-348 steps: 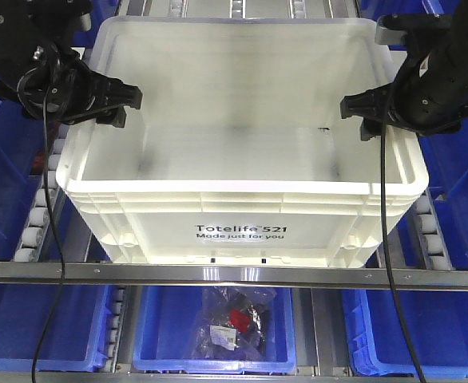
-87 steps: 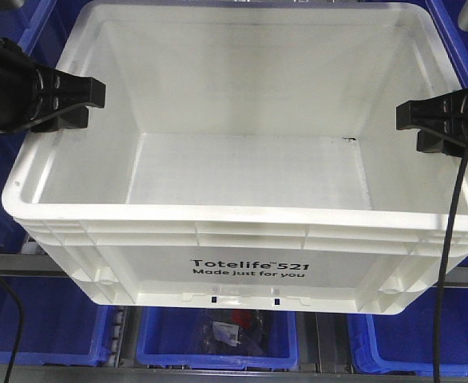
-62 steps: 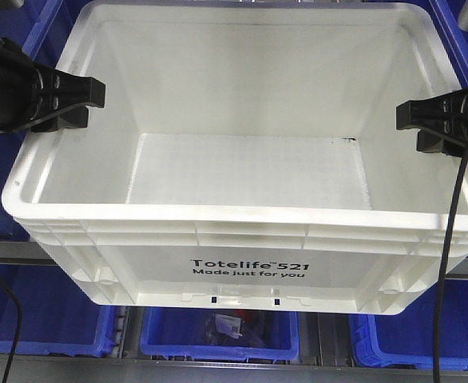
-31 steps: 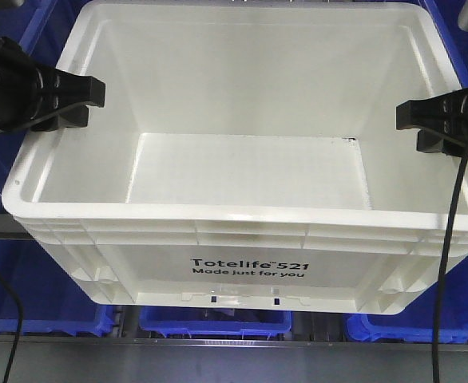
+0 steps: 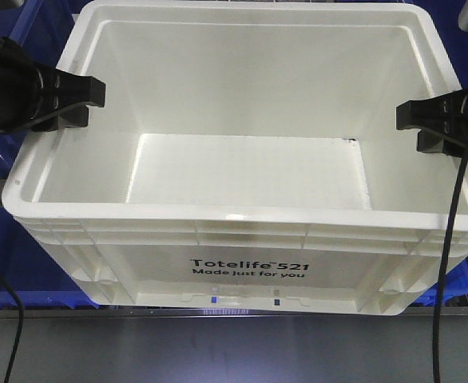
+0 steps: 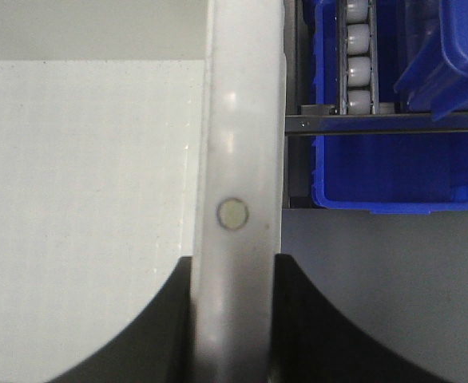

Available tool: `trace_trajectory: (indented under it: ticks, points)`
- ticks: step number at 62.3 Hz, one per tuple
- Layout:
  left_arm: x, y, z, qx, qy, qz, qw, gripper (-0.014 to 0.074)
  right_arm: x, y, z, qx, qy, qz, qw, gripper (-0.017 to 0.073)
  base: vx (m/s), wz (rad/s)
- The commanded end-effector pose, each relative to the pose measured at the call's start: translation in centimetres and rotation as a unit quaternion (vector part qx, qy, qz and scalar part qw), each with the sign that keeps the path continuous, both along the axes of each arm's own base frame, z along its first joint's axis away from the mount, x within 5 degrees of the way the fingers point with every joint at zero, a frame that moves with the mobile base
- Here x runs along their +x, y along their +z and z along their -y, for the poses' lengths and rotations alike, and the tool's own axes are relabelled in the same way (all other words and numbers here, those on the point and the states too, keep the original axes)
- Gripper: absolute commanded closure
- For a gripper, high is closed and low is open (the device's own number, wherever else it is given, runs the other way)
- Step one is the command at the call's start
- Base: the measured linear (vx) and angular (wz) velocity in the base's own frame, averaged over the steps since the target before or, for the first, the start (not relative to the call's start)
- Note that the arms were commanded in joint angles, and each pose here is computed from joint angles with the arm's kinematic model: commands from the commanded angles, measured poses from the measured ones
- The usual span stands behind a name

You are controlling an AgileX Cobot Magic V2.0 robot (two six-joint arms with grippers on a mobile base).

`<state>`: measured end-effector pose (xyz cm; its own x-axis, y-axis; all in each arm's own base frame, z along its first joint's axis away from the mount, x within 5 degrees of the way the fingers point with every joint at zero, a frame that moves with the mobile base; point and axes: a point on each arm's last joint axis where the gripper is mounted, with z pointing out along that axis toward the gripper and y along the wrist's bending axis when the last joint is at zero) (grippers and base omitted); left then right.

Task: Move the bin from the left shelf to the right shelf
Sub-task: 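Hold the tote with both grippers while the base drives away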

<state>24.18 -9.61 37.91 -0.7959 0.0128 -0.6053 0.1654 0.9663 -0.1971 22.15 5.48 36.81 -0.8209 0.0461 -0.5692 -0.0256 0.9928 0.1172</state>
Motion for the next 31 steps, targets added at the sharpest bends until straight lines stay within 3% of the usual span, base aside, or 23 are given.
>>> trace_trajectory:
  ticks: [1,31]
  points:
    - [-0.34,2.82,-0.49,-0.013,0.000,0.088,0.996,0.0600,-0.03,2.61,0.58,-0.008,0.002,0.092,0.996,0.0562,-0.16,-0.06]
    - [-0.34,2.82,-0.49,-0.013,0.000,0.088,0.996,0.0600,-0.03,2.61,0.58,-0.008,0.002,0.092,0.996,0.0561,-0.14,-0.06]
